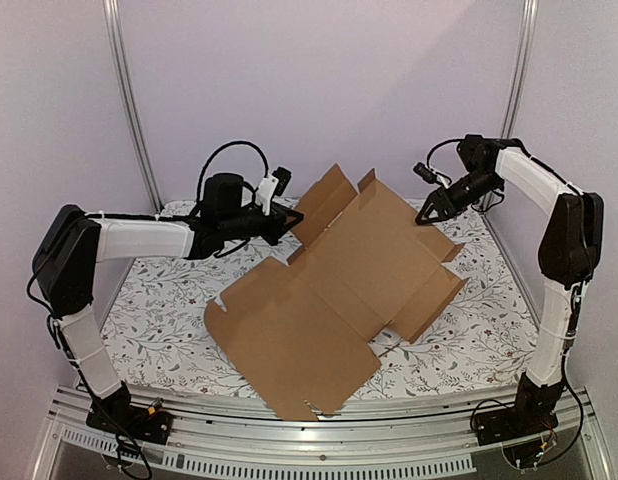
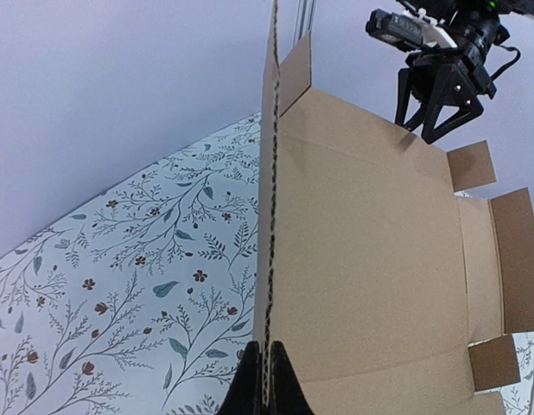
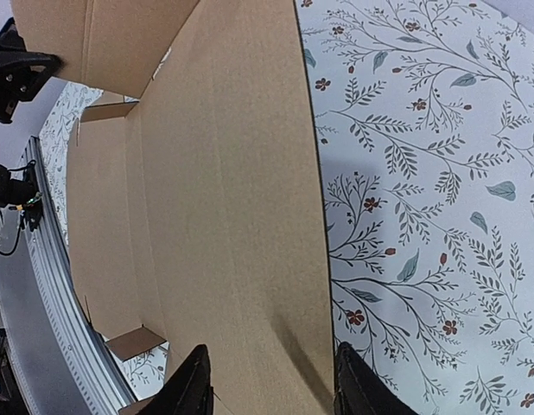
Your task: Fold the paper box
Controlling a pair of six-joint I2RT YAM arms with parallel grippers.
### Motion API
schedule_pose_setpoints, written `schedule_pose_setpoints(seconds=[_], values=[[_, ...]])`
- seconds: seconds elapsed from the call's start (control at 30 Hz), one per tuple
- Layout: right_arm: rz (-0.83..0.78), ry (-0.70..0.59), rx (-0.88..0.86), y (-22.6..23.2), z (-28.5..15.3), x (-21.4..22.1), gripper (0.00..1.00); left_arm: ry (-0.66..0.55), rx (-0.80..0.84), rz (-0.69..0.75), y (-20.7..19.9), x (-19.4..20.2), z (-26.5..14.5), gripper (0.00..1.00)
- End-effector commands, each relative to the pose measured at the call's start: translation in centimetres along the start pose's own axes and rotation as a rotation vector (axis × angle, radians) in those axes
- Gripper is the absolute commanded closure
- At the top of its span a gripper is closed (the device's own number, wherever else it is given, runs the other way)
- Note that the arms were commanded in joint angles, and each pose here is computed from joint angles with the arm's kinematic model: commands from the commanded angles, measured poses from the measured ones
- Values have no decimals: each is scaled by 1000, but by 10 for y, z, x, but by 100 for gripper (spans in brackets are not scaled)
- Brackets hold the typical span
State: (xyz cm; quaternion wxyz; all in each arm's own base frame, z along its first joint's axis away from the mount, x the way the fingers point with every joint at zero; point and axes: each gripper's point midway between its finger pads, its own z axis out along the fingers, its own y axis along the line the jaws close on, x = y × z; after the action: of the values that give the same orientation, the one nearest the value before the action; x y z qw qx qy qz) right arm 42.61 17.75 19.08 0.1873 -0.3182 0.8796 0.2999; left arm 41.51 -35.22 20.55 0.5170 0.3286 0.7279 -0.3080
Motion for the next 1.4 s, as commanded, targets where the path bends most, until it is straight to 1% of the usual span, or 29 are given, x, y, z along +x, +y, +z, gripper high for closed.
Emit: schedule_pose_setpoints(seconds=[0.0, 0.1, 0.23, 0.37, 0.47, 0.6, 0.73, 0.8, 0.83, 0.87, 0.9, 0.93, 1.0, 1.03, 1.07, 1.17, 1.23, 1.37], values=[[5, -2, 3, 8, -11, -7, 53, -31, 68, -7, -17, -13, -3, 100], [-9, 0, 25, 8, -17, -6, 51, -26, 71, -12, -17, -12, -2, 100], [-20, 3, 31, 8, -20, -5, 50, 8, 32, -11, -10, -7, 1, 100], [9, 21, -11, 13, -16, 0, 49, -17, 38, -9, -12, -11, -1, 100], [44, 58, -98, 19, -5, 9, 55, -25, 39, -12, -12, -13, -2, 100], [69, 80, -168, 24, 2, 16, 72, -27, 31, -13, -11, -13, -3, 100], [52, 74, -166, 28, -1, 15, 84, -31, 26, -16, -10, -12, -3, 100], [37, 74, -157, 31, -3, 14, 86, -35, 19, -19, -9, -12, -3, 100], [29, 80, -151, 33, -2, 14, 89, -36, 18, -22, -9, -12, -4, 100], [13, 88, -132, 33, -2, 15, 95, -36, 14, -24, -8, -12, -3, 100], [-4, 91, -113, 34, -3, 14, 97, -32, 11, -28, -8, -11, -3, 100], [-21, 94, -89, 33, -4, 13, 99, -28, 6, -30, -7, -10, -3, 95], [-77, 103, -23, 34, -9, 6, 100, -22, -17, -36, -6, -10, -5, 76], [-115, 116, 16, 35, -12, 3, 100, -21, -34, -36, -5, -11, -8, 68], [-151, 137, 48, 38, -14, 1, 100, -23, -56, -35, -4, -14, -11, 63], [-296, 185, 148, 44, -15, -9, 100, -44, -155, -73, 6, -27, -31, 53], [-389, 222, 194, 52, -9, -12, 100, -48, -205, -116, 9, -21, -52, 50], [-558, 288, 268, 71, 3, -14, 100, -108, -291, -198, 8, -4, -104, 47]])
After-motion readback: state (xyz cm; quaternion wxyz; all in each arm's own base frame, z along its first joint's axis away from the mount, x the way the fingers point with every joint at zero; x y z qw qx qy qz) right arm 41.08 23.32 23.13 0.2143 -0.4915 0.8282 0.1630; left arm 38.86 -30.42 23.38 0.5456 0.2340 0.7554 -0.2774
